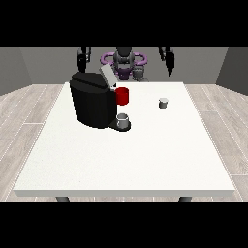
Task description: Insert the coffee pod into the coffee machine and close the lid
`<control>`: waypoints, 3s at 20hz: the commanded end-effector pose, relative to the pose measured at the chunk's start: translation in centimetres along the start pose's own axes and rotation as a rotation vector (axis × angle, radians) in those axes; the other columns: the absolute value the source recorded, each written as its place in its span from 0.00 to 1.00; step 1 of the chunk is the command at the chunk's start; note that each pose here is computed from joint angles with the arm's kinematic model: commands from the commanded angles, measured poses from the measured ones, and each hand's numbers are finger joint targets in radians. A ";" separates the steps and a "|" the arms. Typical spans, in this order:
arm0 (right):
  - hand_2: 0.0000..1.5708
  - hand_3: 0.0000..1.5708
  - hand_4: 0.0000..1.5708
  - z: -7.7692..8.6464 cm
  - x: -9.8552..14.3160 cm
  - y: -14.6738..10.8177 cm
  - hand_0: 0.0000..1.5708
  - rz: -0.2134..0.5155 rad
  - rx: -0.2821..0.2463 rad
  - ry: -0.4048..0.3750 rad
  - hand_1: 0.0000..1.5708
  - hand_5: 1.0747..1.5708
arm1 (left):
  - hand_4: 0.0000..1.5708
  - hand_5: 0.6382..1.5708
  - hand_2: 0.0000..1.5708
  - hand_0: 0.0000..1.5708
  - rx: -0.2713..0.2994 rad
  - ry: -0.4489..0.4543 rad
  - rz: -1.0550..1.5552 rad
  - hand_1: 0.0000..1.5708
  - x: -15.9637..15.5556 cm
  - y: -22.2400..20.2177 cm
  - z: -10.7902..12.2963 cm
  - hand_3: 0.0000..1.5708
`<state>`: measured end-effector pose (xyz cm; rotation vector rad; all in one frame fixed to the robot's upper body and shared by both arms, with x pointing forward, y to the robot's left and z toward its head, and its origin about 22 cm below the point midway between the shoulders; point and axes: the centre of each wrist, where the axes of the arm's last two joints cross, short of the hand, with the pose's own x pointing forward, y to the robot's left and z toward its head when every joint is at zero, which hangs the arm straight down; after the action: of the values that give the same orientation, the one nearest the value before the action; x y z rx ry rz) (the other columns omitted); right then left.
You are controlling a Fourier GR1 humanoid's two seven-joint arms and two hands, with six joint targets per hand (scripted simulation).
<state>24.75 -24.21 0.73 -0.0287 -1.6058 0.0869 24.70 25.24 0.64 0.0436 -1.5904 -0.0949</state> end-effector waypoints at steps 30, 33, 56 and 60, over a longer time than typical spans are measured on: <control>0.00 0.00 0.16 -1.6 1.2 3.4 0.00 -0.079 -0.114 -0.145 0.00 1.00 | 0.00 1.00 0.00 0.00 -0.008 0.147 -0.343 0.00 -0.8 11.0 -7.7 0.00; 0.00 0.00 0.21 -1.6 -1.3 1.2 0.00 -0.063 -0.118 -0.109 0.00 1.00 | 0.00 1.00 0.00 0.00 -0.049 0.182 -0.390 0.00 0.0 11.0 -8.0 0.00; 0.00 0.00 0.28 -4.8 1.5 2.5 0.00 -0.031 -0.137 -0.040 0.00 1.00 | 0.00 1.00 0.50 0.41 -0.060 0.177 -0.773 0.41 -3.8 9.1 -9.4 0.34; 0.00 0.00 0.30 -4.0 2.4 4.4 0.00 0.001 -0.074 -0.078 0.00 1.00 | 0.15 1.00 0.55 0.46 0.024 0.141 -0.783 0.46 -4.1 10.7 -9.4 0.41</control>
<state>29.01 -21.39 1.69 -0.1164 -1.6555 -0.0306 34.31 35.62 -1.79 0.6102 -1.3292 -0.6937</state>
